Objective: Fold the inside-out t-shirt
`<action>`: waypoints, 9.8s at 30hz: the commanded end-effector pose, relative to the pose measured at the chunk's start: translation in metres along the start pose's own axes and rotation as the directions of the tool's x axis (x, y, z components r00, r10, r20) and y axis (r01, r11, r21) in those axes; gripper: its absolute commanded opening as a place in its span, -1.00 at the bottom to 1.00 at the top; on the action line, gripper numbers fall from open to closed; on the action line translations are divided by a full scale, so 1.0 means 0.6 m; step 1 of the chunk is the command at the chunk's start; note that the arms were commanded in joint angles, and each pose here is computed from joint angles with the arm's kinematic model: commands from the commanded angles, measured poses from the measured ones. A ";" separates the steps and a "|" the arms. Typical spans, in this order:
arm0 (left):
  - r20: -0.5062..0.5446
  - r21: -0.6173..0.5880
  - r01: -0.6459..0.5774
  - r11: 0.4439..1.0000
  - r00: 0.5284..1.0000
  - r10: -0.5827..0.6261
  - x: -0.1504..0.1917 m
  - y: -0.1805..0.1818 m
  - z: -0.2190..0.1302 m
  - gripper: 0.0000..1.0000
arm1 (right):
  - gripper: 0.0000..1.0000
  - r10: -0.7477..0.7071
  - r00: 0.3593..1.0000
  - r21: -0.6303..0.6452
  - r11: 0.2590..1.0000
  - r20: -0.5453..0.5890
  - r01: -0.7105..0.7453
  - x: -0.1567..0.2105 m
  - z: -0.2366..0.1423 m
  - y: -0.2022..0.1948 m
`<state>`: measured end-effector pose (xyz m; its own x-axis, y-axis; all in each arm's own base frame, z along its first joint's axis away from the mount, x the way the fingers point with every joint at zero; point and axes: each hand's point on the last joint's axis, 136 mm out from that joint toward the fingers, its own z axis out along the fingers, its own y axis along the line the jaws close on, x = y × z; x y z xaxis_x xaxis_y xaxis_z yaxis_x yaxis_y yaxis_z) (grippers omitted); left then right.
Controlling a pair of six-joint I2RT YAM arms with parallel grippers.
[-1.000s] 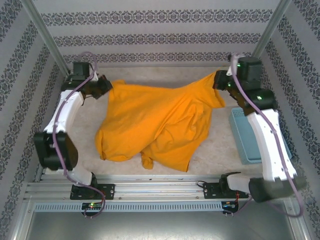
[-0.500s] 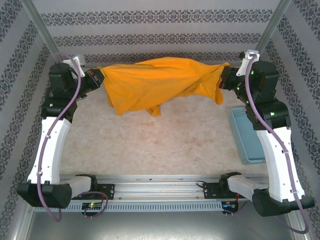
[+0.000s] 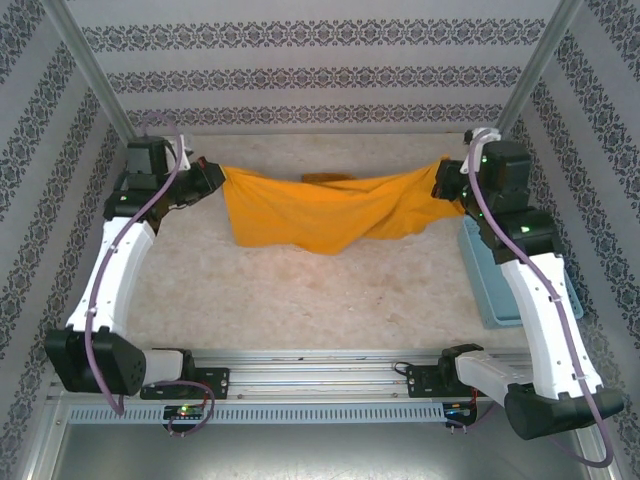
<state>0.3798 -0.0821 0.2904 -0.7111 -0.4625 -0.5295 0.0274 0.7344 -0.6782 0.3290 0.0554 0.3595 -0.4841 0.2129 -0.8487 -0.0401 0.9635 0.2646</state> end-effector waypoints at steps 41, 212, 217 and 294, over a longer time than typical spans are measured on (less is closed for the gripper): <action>-0.255 -0.237 0.060 0.970 0.959 -0.122 0.202 0.194 0.167 -0.74 | -1.00 0.055 0.989 -0.056 0.996 -0.140 -0.063 0.090 0.065 0.007; -0.107 -0.535 0.215 0.817 0.942 -0.319 0.148 0.392 0.212 0.41 | -0.16 0.262 0.753 0.210 0.963 -0.604 -0.166 0.401 0.424 -0.050; -0.111 -0.555 0.207 0.806 0.942 -0.318 0.144 0.402 0.216 0.43 | -0.16 0.252 0.724 0.233 0.964 -0.642 -0.129 0.458 0.368 -0.033; -0.121 -0.619 0.163 0.768 0.947 -0.299 0.156 0.423 0.213 0.46 | -0.76 0.387 0.725 0.360 0.910 -0.569 -0.203 0.332 0.423 -0.166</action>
<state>0.4355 -0.0174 0.0305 -0.7462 -0.6028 -0.2824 -0.4822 0.7819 -0.3950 0.4552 0.0543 0.0473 -0.8913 0.3799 -0.2474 0.3194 0.9135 0.2518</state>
